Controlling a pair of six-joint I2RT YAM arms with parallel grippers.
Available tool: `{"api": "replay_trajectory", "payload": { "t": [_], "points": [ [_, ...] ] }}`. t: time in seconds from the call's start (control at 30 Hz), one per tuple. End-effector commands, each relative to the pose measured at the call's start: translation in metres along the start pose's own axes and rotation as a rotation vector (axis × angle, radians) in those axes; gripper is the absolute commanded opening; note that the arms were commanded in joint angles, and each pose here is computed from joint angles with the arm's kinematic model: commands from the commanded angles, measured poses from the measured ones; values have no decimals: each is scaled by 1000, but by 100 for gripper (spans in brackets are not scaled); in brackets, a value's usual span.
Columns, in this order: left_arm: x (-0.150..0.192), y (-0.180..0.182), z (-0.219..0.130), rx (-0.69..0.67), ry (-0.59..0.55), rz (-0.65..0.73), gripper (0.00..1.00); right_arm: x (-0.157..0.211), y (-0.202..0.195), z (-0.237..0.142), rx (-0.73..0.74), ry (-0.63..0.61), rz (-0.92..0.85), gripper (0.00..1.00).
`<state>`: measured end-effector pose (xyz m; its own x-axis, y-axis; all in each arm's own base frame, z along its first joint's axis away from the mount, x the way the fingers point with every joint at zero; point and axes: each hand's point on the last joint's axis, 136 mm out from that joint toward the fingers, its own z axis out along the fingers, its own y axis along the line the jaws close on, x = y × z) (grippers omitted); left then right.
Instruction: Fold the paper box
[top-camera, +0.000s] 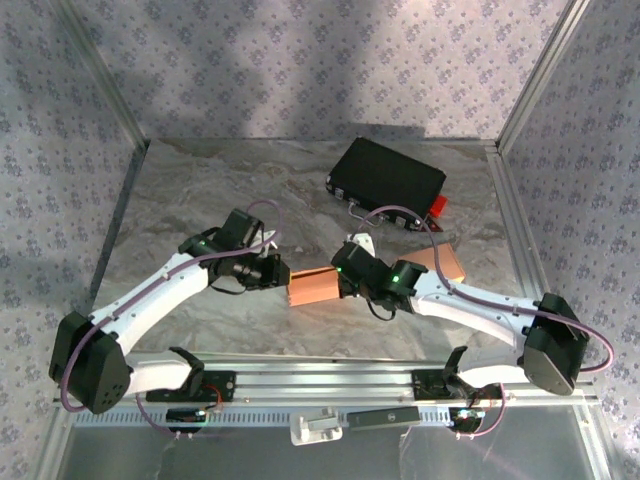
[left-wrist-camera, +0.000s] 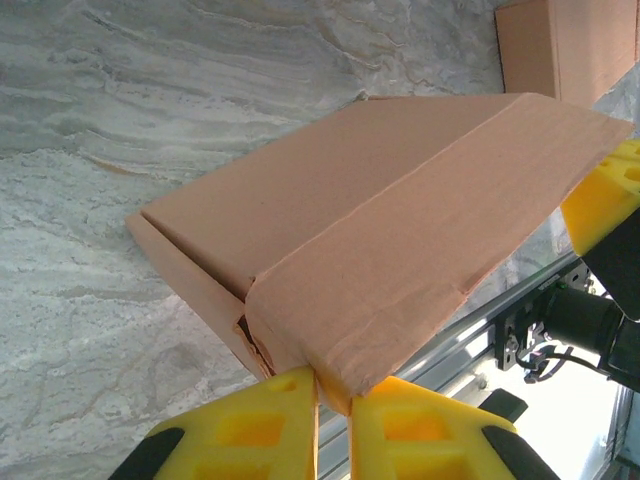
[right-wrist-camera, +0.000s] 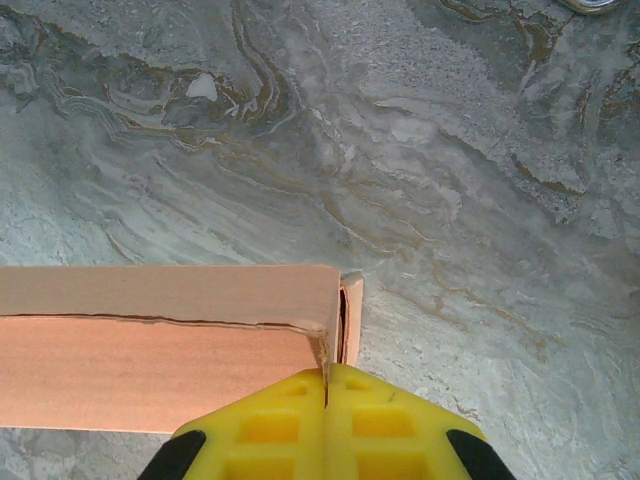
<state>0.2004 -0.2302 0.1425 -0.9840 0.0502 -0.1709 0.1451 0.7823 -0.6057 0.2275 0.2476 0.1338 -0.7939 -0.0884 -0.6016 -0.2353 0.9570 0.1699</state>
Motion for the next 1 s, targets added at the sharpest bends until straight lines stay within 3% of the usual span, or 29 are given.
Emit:
{"api": "replay_trajectory", "payload": {
  "t": [0.0,0.97],
  "points": [
    [-5,-4,2,30,-20,40,14,2,12,2,-44,23,-8,0],
    [16,27,16,-56,-21,32,13,10,8,9,-22,26,-16,0]
  ]
}}
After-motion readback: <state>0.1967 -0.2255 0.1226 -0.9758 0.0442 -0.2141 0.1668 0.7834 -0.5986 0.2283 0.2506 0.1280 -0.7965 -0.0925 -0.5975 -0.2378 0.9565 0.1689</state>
